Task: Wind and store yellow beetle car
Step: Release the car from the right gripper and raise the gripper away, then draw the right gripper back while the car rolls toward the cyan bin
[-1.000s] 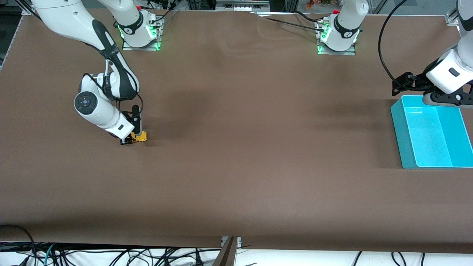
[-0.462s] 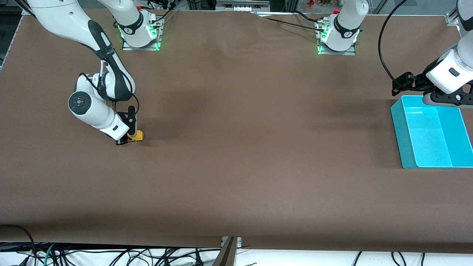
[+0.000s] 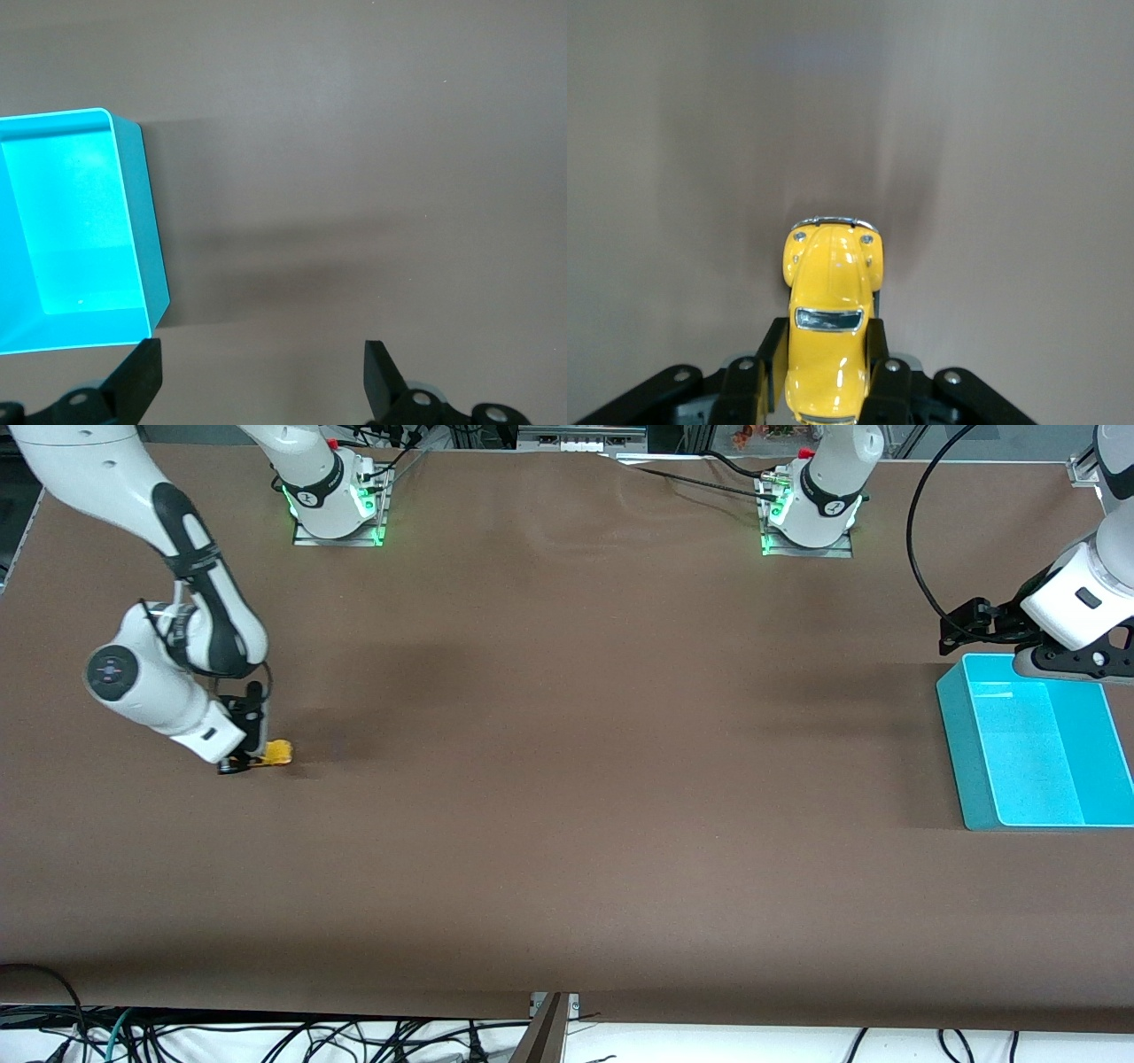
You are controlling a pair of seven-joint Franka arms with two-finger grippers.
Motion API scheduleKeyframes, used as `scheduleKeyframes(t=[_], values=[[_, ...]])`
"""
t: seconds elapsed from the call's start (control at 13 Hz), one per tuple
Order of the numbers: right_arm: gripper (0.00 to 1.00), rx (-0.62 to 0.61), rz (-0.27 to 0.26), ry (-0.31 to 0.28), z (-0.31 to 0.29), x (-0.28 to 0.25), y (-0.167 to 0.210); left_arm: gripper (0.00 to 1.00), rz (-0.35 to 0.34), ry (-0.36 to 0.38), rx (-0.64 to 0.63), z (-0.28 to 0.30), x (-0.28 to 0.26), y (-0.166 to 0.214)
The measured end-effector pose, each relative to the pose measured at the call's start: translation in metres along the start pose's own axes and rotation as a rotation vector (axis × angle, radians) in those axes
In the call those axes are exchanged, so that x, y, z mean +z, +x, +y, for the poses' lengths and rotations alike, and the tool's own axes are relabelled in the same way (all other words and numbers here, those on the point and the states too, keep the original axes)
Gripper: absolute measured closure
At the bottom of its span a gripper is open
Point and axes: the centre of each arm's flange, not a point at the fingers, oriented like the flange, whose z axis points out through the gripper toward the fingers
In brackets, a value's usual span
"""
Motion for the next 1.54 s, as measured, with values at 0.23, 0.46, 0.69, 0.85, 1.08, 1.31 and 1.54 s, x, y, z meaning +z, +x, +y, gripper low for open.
scheduleKeyframes(t=[0.23,0.46,0.69,0.85,1.08,1.31,1.54], values=[[0.61,0.020,-0.008,-0.014,-0.007,0.003,-0.068,0.00,0.000,0.000,0.000,0.000,0.000,0.000],[0.61,0.027,-0.008,-0.016,-0.007,0.003,-0.077,0.00,0.000,0.000,0.000,0.000,0.000,0.000],[0.43,0.013,-0.002,-0.016,-0.003,0.008,-0.069,0.00,0.000,0.000,-0.001,0.000,0.000,0.000],[0.23,-0.007,0.002,-0.045,0.011,-0.002,-0.057,0.00,0.000,0.000,-0.001,-0.001,0.000,0.000],[0.00,-0.014,0.011,-0.053,0.033,-0.031,-0.052,0.00,0.000,0.000,-0.001,-0.001,0.000,0.000],[0.00,0.086,0.026,-0.032,0.045,-0.054,-0.048,0.00,0.000,0.000,-0.001,-0.001,0.000,0.000],[0.00,0.236,0.031,-0.055,0.057,-0.081,-0.028,0.00,0.000,0.000,-0.001,-0.001,0.000,0.000]])
